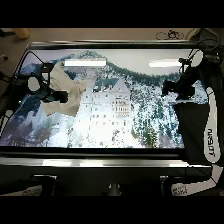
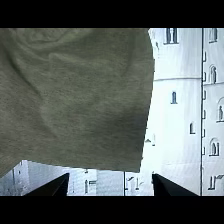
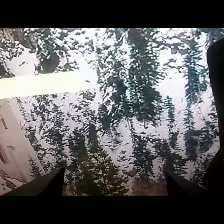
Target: Fold the shirts.
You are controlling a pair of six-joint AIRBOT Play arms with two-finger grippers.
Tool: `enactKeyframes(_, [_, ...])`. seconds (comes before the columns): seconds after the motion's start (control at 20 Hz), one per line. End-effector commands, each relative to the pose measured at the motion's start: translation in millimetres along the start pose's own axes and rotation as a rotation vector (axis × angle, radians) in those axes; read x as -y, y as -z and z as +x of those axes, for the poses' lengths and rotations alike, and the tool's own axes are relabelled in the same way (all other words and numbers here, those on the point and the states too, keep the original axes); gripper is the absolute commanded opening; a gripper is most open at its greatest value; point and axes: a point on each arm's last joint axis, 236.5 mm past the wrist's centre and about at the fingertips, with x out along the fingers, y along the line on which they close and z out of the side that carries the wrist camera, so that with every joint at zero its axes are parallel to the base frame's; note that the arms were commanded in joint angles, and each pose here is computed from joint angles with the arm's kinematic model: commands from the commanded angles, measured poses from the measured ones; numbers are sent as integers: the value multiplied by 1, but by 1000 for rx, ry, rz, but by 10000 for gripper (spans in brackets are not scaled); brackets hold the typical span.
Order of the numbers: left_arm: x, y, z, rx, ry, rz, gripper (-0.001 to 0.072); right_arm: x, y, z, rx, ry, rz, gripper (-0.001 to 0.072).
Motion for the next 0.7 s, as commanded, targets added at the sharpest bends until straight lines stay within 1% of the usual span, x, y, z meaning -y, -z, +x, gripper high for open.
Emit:
enactKeyframes(0.0, [0,0,0,0,0,1,595,0,0,0,0,0,1,689])
enactKeyframes(0.6, [0,0,0,0,0,1,595,0,0,0,1,0,1,689])
enactKeyframes(0.65, [1,-2,0,9,5,-19,595,0,-2,0,7,-1,1,689])
